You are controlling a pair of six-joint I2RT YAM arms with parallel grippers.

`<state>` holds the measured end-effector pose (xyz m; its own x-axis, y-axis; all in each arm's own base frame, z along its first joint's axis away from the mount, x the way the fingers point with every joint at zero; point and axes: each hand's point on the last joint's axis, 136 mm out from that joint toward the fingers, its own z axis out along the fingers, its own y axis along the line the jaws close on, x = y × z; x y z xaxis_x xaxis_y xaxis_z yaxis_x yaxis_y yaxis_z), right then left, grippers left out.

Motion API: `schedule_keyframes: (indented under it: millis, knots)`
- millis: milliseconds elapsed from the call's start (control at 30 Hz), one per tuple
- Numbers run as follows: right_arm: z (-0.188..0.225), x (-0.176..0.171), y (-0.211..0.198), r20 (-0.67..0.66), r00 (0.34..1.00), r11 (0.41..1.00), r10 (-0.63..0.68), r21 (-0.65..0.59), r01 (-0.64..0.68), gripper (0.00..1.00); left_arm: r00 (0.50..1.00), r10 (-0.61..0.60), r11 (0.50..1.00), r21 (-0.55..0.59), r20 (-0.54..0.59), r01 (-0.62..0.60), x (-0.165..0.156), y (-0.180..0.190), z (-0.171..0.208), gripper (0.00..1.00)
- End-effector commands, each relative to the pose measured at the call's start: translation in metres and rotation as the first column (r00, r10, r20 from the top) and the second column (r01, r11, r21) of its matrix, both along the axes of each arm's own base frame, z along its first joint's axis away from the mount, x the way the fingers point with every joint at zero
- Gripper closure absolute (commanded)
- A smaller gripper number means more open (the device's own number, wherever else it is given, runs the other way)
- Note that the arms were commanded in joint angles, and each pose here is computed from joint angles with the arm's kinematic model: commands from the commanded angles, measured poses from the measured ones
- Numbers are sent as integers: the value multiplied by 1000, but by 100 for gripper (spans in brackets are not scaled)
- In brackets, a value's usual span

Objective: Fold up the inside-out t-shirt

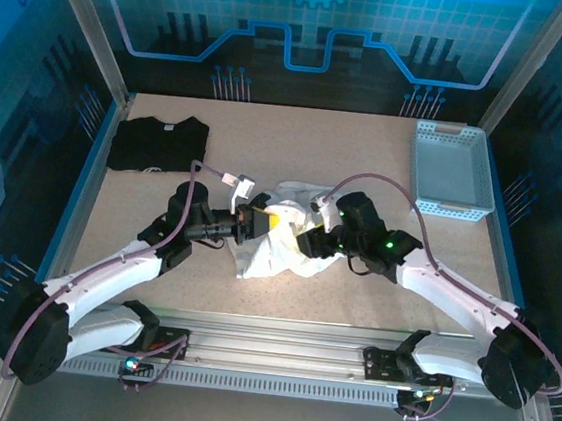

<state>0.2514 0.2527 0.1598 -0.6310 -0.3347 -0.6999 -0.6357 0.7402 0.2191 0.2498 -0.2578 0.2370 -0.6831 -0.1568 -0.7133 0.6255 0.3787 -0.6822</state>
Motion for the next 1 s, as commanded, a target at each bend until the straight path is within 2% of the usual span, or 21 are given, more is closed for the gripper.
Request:
schedule_keyframes:
  millis: [0,67,200,367,467,733,967]
  knots:
    - [21,13,-10,109,992,994,-65,-80,74,45,1000,-6,1000,-6,25,7,-1,2,7,100]
    - [21,10,-26,122,985,985,-123,-109,136,45,1000,0,1000,-6,15,0,1,2,6,100]
    - [29,-12,-34,167,979,989,-112,-76,126,47,1000,3,1000,-1,4,-3,3,1,5,100]
    - [41,-34,-8,204,979,1000,-11,6,10,64,1000,5,1000,-1,-2,-5,5,1,6,100]
    - [42,-32,10,195,981,999,17,34,-24,69,1000,3,1000,-2,-2,-3,4,1,6,100]
    - [41,-3,22,206,978,999,-44,16,41,67,1000,-3,1000,-1,5,3,1,2,8,100]
    - [42,4,25,208,977,998,-52,37,45,62,1000,-7,1000,0,4,7,0,1,8,100]
